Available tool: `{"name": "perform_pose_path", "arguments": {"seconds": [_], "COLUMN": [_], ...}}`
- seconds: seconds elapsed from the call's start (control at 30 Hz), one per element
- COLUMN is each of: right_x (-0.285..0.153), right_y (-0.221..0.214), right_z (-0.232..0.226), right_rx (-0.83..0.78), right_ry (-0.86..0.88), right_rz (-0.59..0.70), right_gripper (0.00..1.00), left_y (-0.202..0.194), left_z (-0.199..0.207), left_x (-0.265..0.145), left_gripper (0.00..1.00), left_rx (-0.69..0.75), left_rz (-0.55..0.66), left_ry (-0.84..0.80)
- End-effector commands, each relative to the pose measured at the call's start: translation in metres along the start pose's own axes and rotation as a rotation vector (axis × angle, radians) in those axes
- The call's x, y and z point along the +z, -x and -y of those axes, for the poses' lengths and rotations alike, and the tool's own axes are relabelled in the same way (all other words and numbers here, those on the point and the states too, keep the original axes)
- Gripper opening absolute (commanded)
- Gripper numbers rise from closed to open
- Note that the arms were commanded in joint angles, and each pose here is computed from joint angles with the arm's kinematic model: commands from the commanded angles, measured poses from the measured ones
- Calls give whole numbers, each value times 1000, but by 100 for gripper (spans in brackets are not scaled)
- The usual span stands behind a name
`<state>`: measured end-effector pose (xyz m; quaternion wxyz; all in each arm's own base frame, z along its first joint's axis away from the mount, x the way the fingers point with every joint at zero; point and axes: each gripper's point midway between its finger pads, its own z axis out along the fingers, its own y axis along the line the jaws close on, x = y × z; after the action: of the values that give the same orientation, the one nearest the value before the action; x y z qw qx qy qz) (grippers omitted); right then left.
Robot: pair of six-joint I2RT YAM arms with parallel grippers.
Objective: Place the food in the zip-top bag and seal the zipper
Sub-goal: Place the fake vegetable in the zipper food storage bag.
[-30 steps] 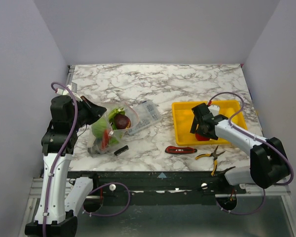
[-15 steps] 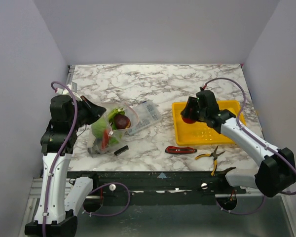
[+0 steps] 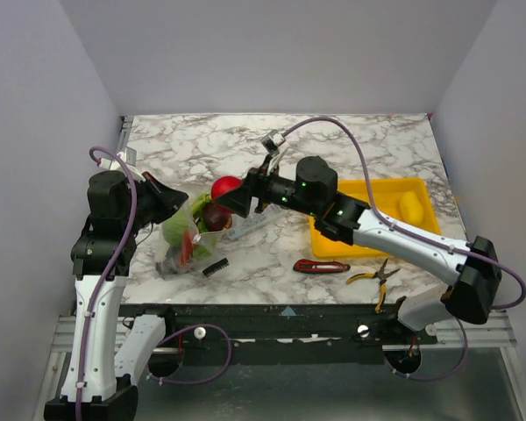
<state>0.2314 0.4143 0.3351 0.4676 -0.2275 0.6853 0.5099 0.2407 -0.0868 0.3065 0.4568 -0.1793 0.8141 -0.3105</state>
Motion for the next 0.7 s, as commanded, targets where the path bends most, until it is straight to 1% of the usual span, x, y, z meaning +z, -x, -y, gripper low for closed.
{"name": "perform_pose_path", "arguments": {"seconds": [0.0, 0.07, 0.17, 0.23, 0.33, 0.4, 0.43, 0.47, 0.53, 0.57, 0.6, 0.67], "right_x": [29, 38, 50, 60, 79, 89, 91, 92, 92, 92, 92, 93], "right_y": [-8, -16, -25, -29, -41, -48, -53, -55, -59, -59, -59, -58], "right_z": [-28, -20, -4, -3, -2, -1, 2, 5, 4, 3, 2, 2], "right_rx": [-46, -48, -30, -32, -10, -5, -1, 11, 19, 30, 23, 22], "right_ry": [100, 58, 16, 30, 35, 27, 4, -12, -11, -12, -12, -29], "right_rz": [28, 57, 94, 116, 92, 64, 49, 43, 27, 22, 8, -16], "right_gripper": [24, 25, 30, 34, 41, 55, 65, 76, 92, 96, 98, 100], "left_y": [11, 11, 11, 11, 11, 11, 11, 11, 11, 11, 11, 12], "left_z": [15, 16, 19, 20, 20, 21, 22, 23, 24, 24, 24, 24], "left_x": [-11, -12, -14, -16, -17, -18, -19, -20, -21, -21, -21, -21], "left_gripper": [0, 0, 0, 0, 0, 0, 0, 0, 0, 0, 0, 0], "left_rx": [32, 30, 29, 30, 30, 29, 30, 30, 30, 31, 31, 31], "left_rz": [51, 56, 55, 59, 61, 61, 62, 62, 63, 64, 67, 69], "left_ry": [-56, -59, -74, -75, -77, -81, -85, -87, -90, -91, -90, -93]}}
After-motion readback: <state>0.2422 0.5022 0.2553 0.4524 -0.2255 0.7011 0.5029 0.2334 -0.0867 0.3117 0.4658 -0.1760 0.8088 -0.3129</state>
